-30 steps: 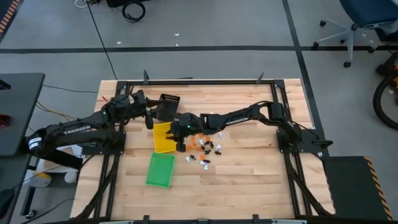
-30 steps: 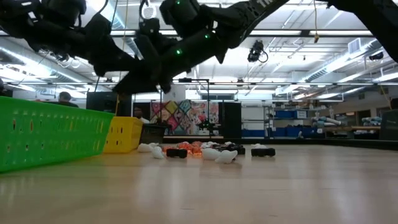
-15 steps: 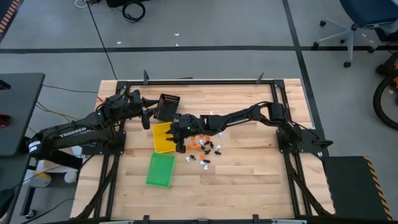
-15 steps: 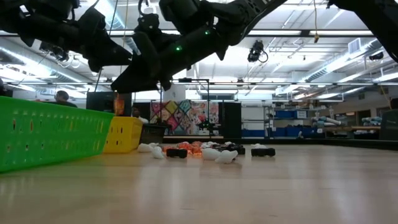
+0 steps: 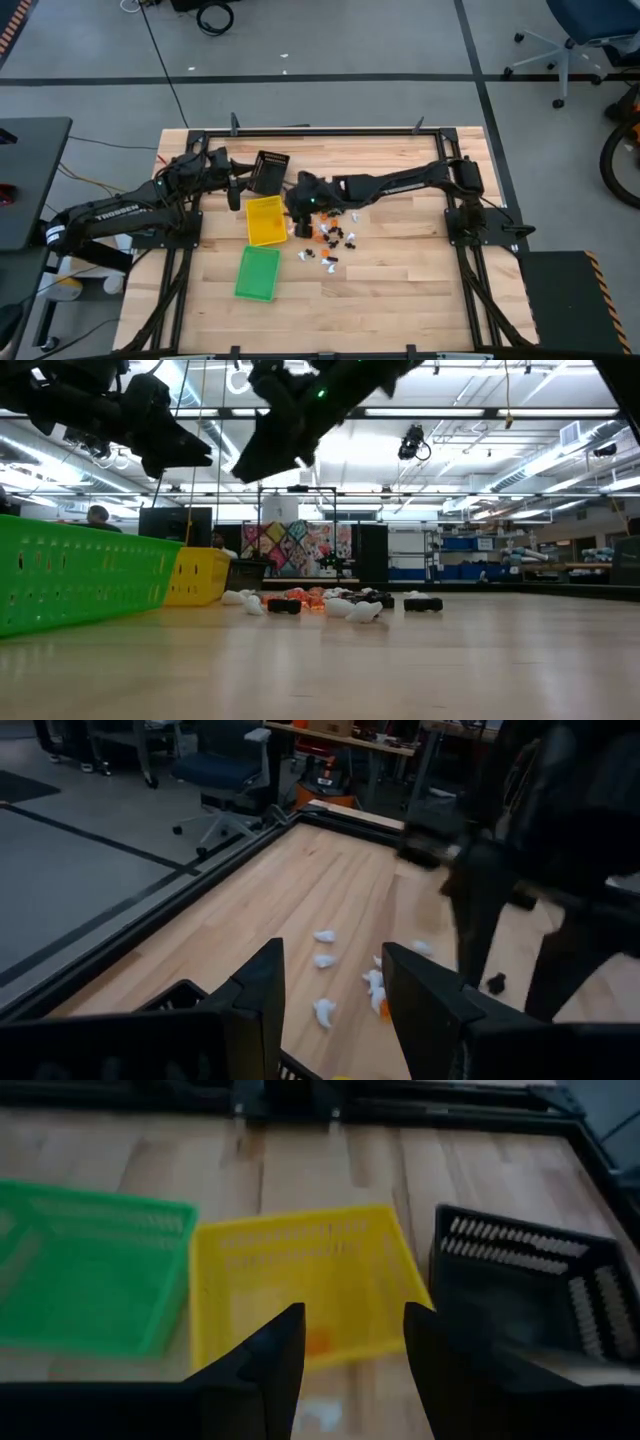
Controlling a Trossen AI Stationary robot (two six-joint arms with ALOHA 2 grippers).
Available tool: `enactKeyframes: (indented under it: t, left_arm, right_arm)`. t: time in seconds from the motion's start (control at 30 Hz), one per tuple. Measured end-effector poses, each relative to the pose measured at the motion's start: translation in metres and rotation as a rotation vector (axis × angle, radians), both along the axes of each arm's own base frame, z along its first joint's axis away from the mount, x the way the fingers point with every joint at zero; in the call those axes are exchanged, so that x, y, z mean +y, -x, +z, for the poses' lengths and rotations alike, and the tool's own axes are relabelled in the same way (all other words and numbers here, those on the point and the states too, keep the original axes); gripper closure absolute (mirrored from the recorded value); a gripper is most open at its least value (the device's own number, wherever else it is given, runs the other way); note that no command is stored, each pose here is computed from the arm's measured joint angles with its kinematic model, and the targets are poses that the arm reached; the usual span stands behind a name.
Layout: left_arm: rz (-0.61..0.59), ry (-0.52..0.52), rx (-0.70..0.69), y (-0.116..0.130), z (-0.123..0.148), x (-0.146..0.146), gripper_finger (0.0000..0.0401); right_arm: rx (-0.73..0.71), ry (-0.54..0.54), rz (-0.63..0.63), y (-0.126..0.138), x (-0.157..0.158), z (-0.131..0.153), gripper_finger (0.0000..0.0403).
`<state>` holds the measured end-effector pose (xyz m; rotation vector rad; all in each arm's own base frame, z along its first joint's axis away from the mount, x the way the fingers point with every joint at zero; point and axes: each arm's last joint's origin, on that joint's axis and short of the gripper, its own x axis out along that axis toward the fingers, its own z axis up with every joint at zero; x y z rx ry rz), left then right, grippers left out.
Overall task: Sort Halloween decoration
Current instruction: Put the orange pumpkin toy into the yellow basket
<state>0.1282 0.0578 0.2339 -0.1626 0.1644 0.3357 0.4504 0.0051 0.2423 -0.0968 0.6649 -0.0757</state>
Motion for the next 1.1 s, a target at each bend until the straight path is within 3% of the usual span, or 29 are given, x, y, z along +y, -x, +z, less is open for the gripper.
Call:
enactKeyframes:
  t: [0.1,0.3,0.7,0.87,1.1]
  left_arm:
    - [-0.005,0.000,0.000,0.000,0.000,-0.001,0.0260]
    - [-0.003,0.008,-0.003,0.000,0.000,-0.001,0.0260]
    - [-0.003,0.009,-0.004,0.000,0.000,-0.001,0.0260]
    - [-0.003,0.007,-0.008,0.000,0.001,-0.001,0.0260]
    - [-0.003,0.011,0.000,-0.001,0.000,0.000,0.0260]
  right_arm:
    - [0.092,0.030,-0.014,0.008,0.008,-0.006,0.0228]
    - [0.160,-0.024,-0.040,0.021,0.006,-0.045,0.0226]
    - [0.082,-0.084,-0.080,0.047,-0.018,-0.105,0.0185]
    - [0.014,-0.101,-0.060,0.051,-0.019,-0.118,0.0184]
    - [0.041,-0.097,-0.054,0.049,-0.017,-0.143,0.0186]
